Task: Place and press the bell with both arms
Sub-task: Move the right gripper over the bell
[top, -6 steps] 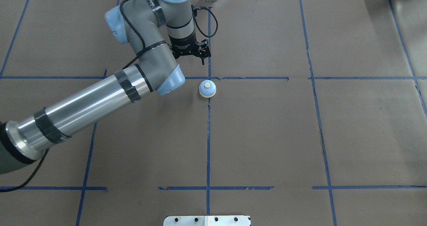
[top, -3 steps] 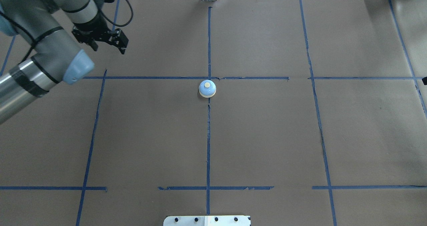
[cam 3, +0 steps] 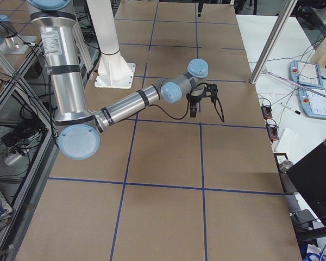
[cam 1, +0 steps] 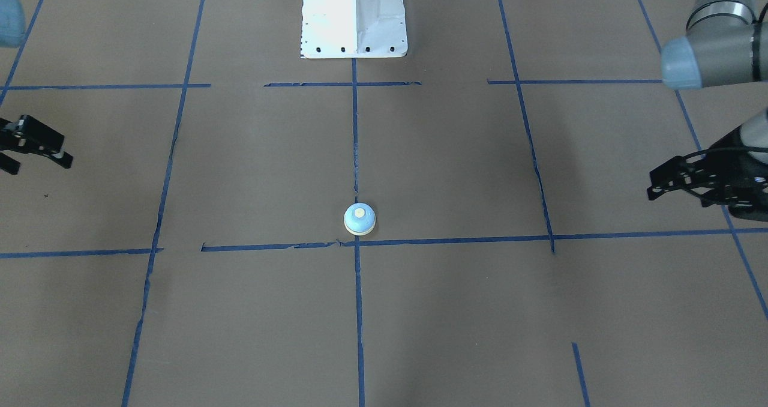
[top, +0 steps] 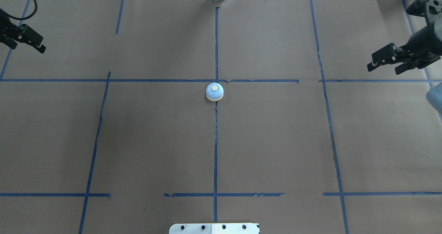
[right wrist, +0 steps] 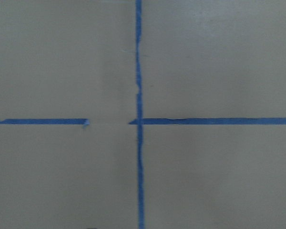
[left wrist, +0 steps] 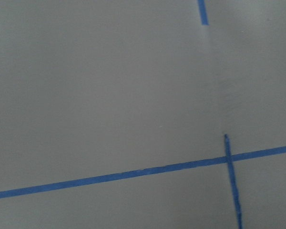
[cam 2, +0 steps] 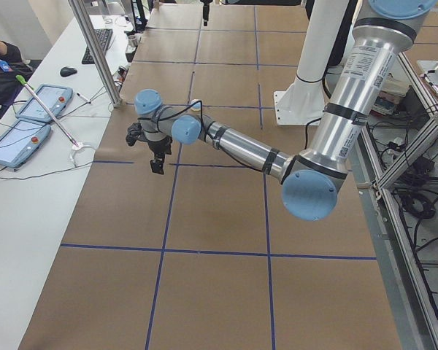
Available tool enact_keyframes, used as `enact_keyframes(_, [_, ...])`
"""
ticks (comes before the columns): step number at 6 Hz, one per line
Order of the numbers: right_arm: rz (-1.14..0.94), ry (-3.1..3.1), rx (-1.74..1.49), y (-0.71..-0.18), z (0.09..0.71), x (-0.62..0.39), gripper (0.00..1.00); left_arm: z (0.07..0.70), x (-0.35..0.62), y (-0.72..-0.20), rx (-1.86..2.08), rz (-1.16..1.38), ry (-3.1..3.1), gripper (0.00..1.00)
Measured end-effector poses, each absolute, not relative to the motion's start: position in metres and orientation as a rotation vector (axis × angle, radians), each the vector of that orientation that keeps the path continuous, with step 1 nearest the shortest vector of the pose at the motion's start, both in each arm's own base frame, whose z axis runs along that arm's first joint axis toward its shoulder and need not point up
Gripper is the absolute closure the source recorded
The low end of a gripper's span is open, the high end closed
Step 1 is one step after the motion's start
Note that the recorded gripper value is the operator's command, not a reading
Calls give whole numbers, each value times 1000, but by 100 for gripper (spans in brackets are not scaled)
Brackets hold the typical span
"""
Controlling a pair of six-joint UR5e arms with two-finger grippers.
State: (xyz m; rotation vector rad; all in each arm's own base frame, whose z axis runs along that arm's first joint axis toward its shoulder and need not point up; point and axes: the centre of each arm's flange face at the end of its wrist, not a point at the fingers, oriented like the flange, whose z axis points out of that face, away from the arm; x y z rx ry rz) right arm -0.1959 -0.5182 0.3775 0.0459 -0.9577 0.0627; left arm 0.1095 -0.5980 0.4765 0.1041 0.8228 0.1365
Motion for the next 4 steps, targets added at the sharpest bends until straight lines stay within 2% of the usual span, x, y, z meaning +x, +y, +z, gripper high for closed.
enact_keyframes(3, [12,-947,54,-485,258,-348,1,577,-12,-543,125,158,782,0])
enact_keyframes(4, [-27,-909,91,-469,221,-395,22,587,-22,-533,121,156,780,0])
